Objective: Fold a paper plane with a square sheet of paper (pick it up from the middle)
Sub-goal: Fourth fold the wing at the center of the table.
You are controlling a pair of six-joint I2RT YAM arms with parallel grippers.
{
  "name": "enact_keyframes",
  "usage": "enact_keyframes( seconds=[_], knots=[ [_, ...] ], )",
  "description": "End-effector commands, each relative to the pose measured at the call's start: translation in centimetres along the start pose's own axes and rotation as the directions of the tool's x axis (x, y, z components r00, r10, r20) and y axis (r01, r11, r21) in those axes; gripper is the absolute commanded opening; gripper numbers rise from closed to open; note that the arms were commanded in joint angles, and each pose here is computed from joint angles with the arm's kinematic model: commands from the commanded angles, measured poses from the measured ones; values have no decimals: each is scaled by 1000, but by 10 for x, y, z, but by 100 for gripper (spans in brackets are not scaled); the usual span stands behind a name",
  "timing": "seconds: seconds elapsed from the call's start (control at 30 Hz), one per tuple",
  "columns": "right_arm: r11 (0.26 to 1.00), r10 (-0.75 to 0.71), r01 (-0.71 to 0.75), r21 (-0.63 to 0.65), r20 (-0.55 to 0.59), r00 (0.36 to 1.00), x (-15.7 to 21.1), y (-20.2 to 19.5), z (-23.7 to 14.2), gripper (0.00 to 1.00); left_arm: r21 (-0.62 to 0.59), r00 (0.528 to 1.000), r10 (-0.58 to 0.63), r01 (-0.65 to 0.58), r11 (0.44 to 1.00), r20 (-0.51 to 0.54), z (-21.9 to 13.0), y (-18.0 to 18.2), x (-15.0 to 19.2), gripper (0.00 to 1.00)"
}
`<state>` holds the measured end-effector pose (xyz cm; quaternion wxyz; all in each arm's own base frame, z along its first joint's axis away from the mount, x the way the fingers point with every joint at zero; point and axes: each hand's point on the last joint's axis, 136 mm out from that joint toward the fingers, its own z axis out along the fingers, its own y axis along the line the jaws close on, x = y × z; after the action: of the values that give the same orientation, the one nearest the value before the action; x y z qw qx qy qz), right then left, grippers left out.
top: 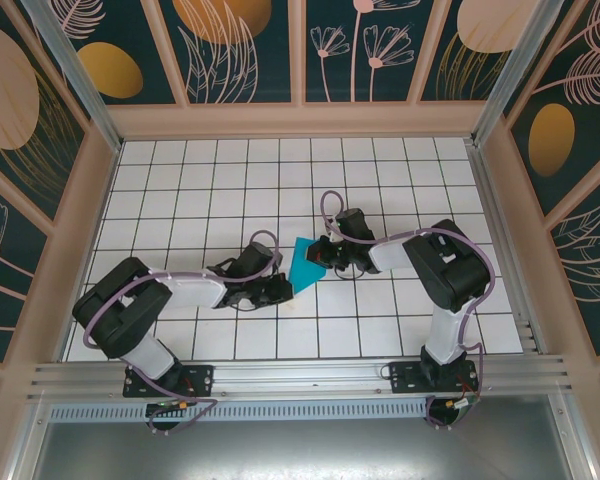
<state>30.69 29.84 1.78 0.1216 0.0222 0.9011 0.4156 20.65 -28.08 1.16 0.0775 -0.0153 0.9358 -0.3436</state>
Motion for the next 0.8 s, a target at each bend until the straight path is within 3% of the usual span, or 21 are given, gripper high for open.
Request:
enact_keyframes(
  seconds=[0.0, 0.23, 0.5, 0.67, 0.77],
  knots=[
    [980, 67, -58, 192, -41, 997, 24, -58, 7, 4, -154, 993, -84, 70, 986, -85, -5, 49, 37, 8],
    [980, 68, -58, 190, -45, 997, 24, -58, 8, 4, -137, 993, -91, 81, 987, -69, -14, 50, 41, 5],
    [981, 71, -61, 184, -47, 996, 24, -56, 9, 4, 90, 997, 26, -33, 995, 78, -36, -27, -5, 9],
    [980, 73, -63, 189, -47, 996, 24, -58, 9, 4, 117, 992, 61, -74, 990, 110, -23, -51, -29, 14],
    [980, 74, -65, 190, -43, 996, 24, -58, 8, 4, 74, 992, 52, -60, 995, 112, -6, -43, -38, 15]
  ],
)
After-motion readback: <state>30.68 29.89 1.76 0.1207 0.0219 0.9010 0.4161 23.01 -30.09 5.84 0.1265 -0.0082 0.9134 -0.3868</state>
